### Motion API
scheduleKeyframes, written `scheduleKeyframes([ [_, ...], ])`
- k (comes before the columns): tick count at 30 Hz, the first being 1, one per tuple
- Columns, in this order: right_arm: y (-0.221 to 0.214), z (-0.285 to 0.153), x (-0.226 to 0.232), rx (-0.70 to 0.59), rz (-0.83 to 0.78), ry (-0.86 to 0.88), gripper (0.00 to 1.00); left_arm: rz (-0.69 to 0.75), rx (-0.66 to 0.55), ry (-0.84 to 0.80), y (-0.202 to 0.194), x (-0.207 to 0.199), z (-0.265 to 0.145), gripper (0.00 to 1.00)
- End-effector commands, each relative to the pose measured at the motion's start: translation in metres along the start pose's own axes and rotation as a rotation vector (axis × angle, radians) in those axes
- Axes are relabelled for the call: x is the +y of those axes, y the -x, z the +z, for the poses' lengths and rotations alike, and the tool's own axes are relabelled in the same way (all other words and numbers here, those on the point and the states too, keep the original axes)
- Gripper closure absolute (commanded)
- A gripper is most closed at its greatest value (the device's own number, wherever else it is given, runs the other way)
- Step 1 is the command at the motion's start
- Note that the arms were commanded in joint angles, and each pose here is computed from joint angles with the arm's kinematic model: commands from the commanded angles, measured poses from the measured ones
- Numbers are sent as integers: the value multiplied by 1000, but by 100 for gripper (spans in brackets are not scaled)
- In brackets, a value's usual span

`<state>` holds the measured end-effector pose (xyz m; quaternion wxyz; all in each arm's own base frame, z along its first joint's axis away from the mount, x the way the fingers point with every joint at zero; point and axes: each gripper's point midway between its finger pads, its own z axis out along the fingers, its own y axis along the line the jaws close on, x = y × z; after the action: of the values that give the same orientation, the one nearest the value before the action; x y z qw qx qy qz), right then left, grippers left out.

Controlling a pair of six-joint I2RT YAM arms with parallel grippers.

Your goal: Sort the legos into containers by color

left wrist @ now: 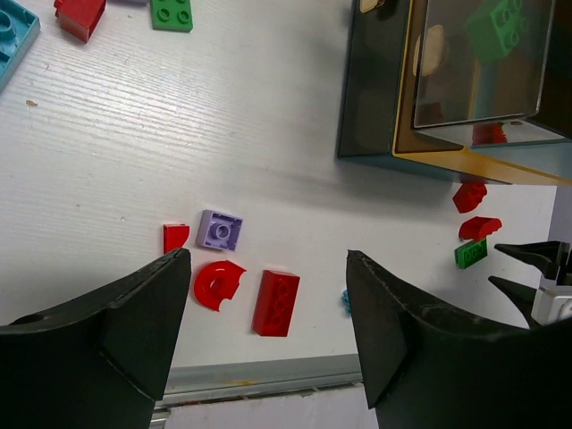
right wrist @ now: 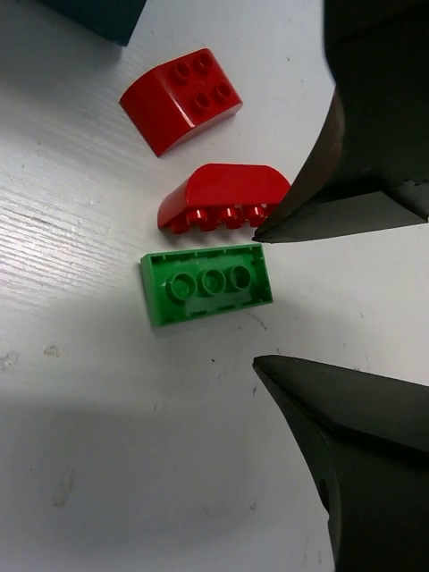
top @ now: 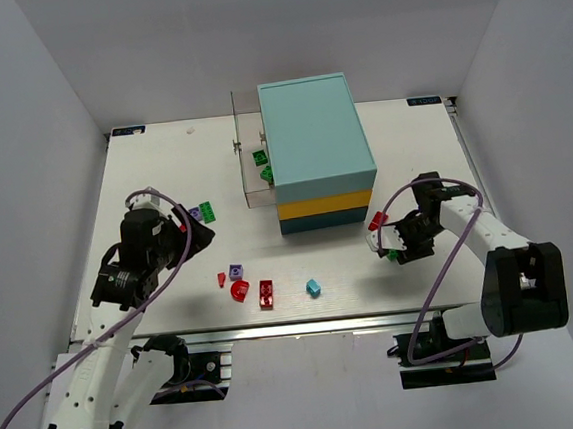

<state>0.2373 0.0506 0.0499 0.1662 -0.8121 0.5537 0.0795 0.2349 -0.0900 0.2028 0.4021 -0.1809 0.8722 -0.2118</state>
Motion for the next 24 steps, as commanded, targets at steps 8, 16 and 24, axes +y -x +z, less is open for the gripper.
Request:
scheduleKeyframes([
  [8, -3, 11, -28, -43, -3, 16, 42, -16, 2, -9, 0, -2, 10, 20],
  [16, -7, 26, -27, -53, 12, 35, 42, -25, 12, -11, 3, -6, 20, 20],
  [24, -8, 38, -17, -61, 20, 54, 42, -30, 22, -7, 4, -7, 26, 20],
])
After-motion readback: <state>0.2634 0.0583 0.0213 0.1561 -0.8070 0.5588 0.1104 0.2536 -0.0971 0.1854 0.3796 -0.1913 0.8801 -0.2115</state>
